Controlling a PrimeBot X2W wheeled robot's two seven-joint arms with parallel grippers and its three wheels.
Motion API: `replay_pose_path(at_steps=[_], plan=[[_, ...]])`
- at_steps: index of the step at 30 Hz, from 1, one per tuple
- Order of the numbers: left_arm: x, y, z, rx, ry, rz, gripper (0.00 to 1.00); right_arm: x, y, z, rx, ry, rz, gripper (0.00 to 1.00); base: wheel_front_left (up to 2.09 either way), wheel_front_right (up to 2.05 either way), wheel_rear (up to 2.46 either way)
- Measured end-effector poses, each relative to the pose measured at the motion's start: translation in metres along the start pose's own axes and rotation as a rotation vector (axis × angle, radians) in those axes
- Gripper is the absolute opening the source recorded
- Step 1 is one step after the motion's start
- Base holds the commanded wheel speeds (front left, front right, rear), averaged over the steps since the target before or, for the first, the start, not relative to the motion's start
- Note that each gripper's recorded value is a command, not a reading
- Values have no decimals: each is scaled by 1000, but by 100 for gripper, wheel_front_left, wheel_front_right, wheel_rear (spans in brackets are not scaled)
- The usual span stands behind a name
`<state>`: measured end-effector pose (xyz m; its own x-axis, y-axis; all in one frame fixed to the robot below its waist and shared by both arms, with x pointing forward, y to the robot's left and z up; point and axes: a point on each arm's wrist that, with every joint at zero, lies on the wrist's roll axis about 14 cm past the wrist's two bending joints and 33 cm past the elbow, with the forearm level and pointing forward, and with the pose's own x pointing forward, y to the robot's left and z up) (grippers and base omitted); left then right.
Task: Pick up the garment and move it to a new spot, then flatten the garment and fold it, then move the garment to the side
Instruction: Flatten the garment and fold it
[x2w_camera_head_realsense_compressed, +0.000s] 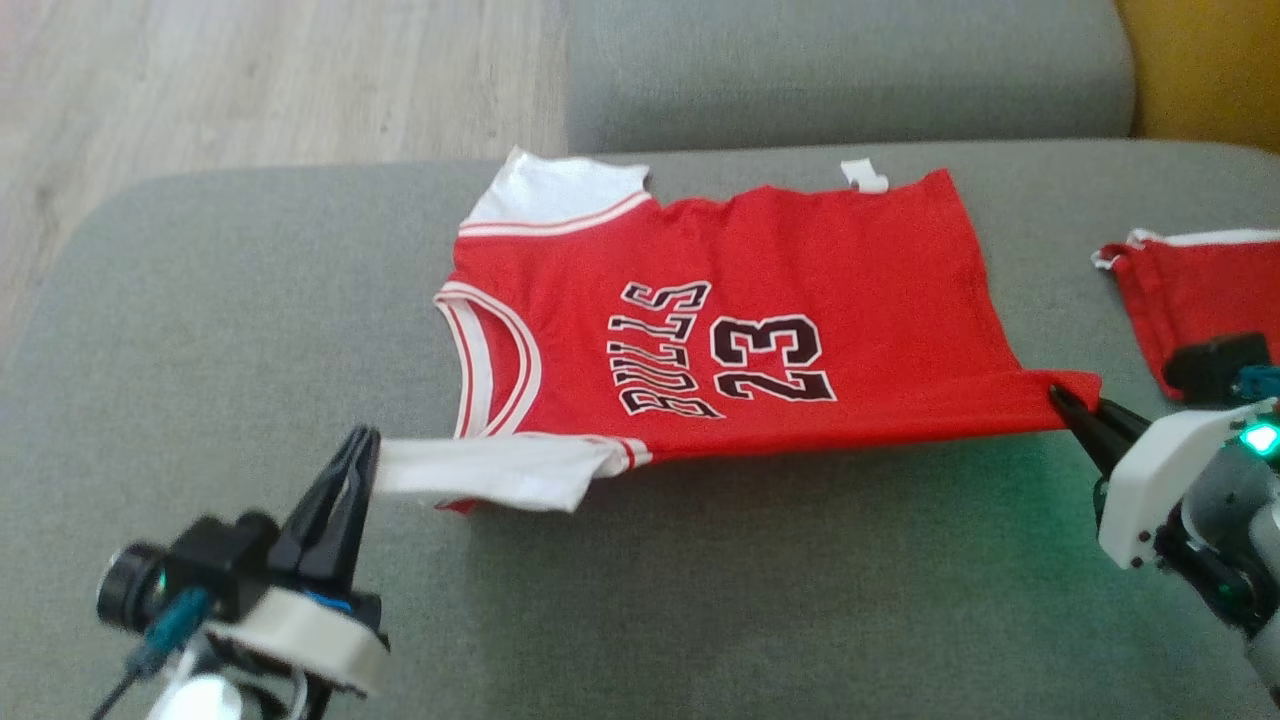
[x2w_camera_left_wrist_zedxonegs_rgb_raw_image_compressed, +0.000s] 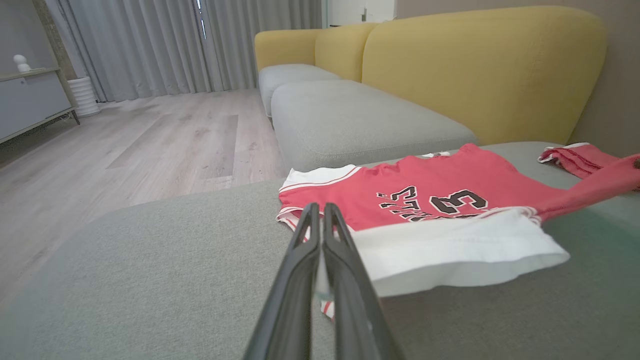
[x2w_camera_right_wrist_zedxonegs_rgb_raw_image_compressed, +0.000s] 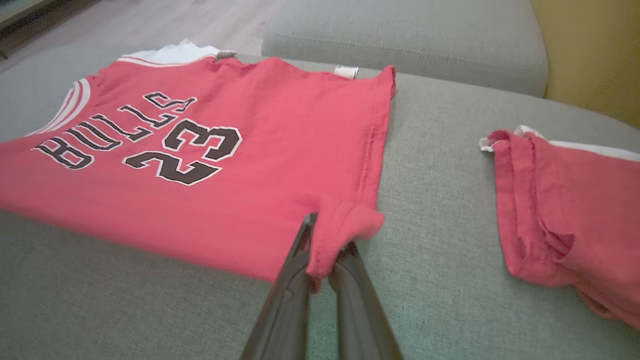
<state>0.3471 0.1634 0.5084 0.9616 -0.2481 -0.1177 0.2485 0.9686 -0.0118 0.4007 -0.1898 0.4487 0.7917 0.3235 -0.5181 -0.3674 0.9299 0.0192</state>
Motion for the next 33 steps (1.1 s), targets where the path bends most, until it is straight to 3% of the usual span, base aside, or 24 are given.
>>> replay_pose_path(at_steps=[6,23,24,25,26,33], plan=[[29,4,-3,53,37,-36,0,15,-2,-18,-10,98,-13,0,0,0,0],[124,14,-40,245,218,-142,0,82,-27,-23,-68,270,-64,0,0,0,0],[129,15,-39,250,217,-142,0,85,-29,-21,-69,269,-69,16,0,0,0],[135,15,-34,256,199,-142,47,88,-31,-18,-72,254,-74,100,0,0,0],[140,15,-29,263,174,-141,100,91,-34,-13,-69,236,-80,100,0,0,0],[167,12,29,188,-102,-50,100,93,-57,48,-55,-42,-157,100,0,0,0]])
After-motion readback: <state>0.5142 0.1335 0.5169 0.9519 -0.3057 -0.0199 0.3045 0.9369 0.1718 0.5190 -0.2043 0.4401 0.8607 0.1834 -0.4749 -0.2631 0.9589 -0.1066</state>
